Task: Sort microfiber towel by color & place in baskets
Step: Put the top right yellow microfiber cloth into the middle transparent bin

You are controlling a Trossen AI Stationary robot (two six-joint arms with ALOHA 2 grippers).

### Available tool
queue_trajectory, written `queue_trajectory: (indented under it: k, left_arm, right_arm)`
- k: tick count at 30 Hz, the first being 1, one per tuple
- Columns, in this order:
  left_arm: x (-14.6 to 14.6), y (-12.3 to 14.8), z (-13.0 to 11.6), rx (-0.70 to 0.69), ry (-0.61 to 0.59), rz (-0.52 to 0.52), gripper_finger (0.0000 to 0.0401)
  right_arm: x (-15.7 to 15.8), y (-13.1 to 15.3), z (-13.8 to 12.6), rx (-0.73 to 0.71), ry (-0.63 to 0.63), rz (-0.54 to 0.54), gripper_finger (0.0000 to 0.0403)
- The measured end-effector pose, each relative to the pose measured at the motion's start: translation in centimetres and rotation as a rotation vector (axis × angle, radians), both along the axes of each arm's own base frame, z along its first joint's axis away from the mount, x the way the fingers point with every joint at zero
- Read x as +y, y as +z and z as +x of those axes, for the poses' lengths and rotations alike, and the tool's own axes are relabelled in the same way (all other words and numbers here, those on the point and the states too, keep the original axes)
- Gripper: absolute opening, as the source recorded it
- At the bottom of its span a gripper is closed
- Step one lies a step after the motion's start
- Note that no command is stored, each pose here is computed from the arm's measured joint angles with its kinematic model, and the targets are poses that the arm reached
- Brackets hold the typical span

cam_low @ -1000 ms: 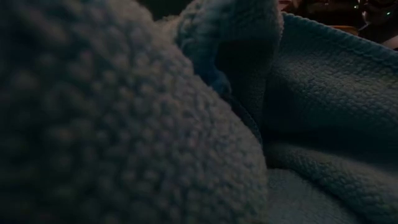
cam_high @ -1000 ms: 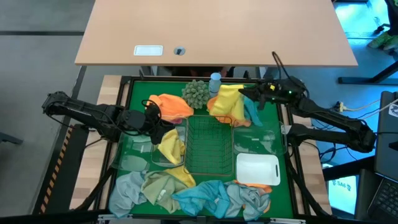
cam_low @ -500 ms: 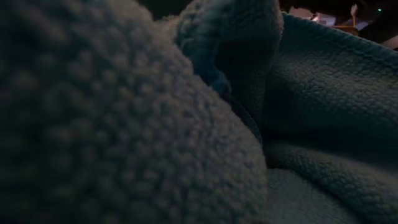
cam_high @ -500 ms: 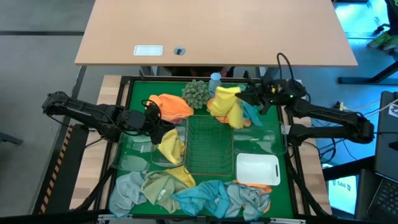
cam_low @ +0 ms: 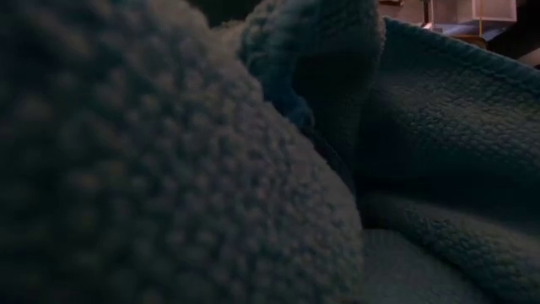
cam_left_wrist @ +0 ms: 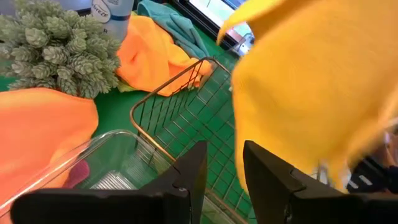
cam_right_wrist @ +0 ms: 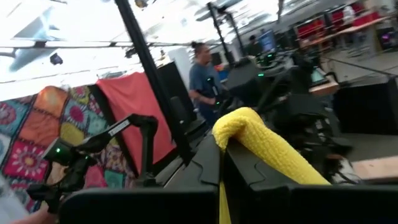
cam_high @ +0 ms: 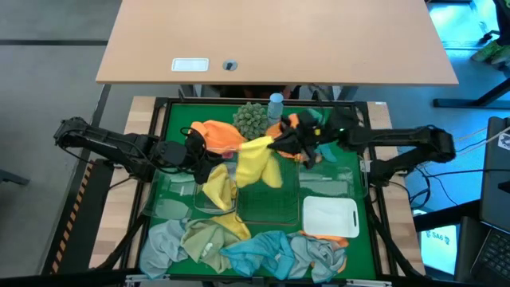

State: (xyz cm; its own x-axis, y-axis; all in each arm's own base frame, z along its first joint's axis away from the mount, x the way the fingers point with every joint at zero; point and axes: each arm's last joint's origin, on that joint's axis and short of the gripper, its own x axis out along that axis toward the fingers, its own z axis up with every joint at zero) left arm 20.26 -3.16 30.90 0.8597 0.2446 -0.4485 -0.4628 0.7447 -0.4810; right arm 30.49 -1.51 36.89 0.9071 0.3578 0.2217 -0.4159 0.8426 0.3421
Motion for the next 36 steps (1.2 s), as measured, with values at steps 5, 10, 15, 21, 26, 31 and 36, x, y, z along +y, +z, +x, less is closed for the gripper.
queue_trajectory:
  k: [5, 10, 15, 21, 26, 31, 36]
  left_arm:
    - [0.0, 0.0, 0.0, 0.002, -0.008, -0.001, 0.0099]
    - [-0.1, 0.0, 0.0, 0.007, -0.036, -0.016, 0.0099]
    - [-0.3, -0.1, 0.0, 0.019, -0.061, -0.025, 0.0099]
    - [-0.3, -0.3, -0.1, 0.039, -0.085, -0.036, 0.0099]
    - [-0.5, -0.3, -0.1, 0.045, -0.137, -0.066, 0.0099]
    - [-0.8, -0.4, -0.1, 0.057, -0.229, -0.121, 0.0099]
    - [-1.0, -0.4, -0.1, 0.063, -0.279, -0.152, 0.0099]
  right_arm:
    - [0.9, 0.2, 3.4, 0.009, 0.034, -0.007, 0.0002]
    - [1.2, -0.4, 6.9, 0.017, 0.042, -0.030, 0.0002]
    - [1.0, -0.7, 9.9, 0.017, 0.043, -0.029, 0.0002]
    - [1.0, -0.2, 12.8, -0.015, 0.077, -0.039, 0.0002]
    - [1.0, 0.4, 14.5, -0.052, 0.093, -0.047, 0.0002]
    - [0.9, 0.7, 15.3, -0.075, 0.089, -0.060, 0.0002]
    - [0.9, 0.6, 15.7, -0.084, 0.094, -0.096, 0.0002]
